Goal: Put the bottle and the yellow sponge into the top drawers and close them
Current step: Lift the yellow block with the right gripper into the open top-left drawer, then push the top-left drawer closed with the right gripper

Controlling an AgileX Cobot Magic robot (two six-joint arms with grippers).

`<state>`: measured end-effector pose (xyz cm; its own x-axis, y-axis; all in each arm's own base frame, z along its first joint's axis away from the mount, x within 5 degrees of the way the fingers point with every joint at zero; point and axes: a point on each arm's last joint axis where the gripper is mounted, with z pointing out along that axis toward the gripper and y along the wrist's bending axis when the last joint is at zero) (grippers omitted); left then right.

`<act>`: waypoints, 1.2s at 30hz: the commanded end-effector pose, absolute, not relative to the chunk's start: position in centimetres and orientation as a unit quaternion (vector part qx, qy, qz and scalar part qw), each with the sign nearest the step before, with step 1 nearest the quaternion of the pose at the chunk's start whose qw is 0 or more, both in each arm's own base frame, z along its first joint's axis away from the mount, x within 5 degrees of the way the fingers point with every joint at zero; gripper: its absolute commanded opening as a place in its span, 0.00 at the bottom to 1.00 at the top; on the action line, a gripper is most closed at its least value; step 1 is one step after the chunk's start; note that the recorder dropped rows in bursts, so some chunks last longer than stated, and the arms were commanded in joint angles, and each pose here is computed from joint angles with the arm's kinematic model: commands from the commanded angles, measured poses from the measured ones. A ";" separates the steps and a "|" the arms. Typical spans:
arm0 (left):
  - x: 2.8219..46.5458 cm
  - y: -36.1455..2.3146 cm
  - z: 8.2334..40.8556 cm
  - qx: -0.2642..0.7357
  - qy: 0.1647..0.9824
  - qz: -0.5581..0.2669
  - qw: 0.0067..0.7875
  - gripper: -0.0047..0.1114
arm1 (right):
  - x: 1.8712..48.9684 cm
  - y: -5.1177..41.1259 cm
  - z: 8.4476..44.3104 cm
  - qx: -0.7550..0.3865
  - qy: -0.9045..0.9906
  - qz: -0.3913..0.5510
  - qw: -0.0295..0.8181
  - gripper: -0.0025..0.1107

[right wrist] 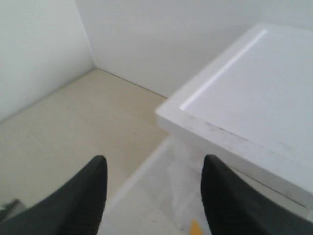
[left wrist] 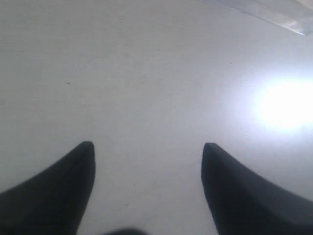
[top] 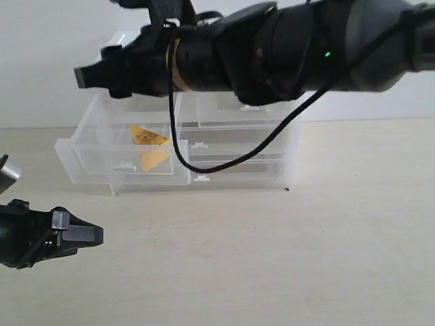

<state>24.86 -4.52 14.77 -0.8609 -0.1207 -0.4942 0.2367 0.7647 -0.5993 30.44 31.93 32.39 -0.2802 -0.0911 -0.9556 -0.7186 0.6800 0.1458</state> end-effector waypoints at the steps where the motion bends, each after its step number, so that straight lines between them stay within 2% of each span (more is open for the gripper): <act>1: 24.7 -4.9 15.2 0.040 0.893 -0.359 0.267 0.54 | 27.1 31.0 37.3 -0.279 0.712 0.406 0.501 0.46; 5: 25.3 -4.9 15.7 0.043 0.886 -0.362 0.285 0.53 | 25.1 30.9 36.6 -0.300 0.716 0.462 0.428 0.46; 9: 26.4 -4.8 16.6 0.043 0.878 -0.363 0.307 0.53 | 24.1 30.7 32.9 -0.318 0.743 0.462 0.364 0.45; 10: 26.7 -4.8 16.9 0.046 0.875 -0.367 0.313 0.53 | 23.9 30.5 31.8 -0.317 0.753 0.457 0.352 0.40; 12: 27.0 -4.9 17.3 0.049 0.871 -0.371 0.317 0.53 | 23.4 29.9 29.1 -0.322 0.774 0.437 0.327 0.20; 13: 27.2 -4.9 17.5 0.050 0.869 -0.374 0.320 0.51 | 23.1 29.6 28.0 -0.322 0.782 0.430 0.316 0.02; 16: 27.5 -4.9 17.9 0.051 0.866 -0.374 0.327 0.45 | 23.1 29.1 26.3 -0.321 0.797 0.403 0.316 0.02; 21: 28.3 -4.8 18.6 0.048 0.860 -0.376 0.343 0.33 | 24.4 27.6 24.2 -0.289 0.826 0.313 0.369 0.02; 30: 29.4 -4.9 20.0 0.048 0.845 -0.385 0.368 0.32 | 27.1 27.7 21.9 -0.267 0.842 0.220 0.413 0.02; 36: 30.1 -4.8 20.8 0.048 0.838 -0.387 0.383 0.32 | 28.4 28.6 23.2 -0.262 0.829 0.214 0.444 0.02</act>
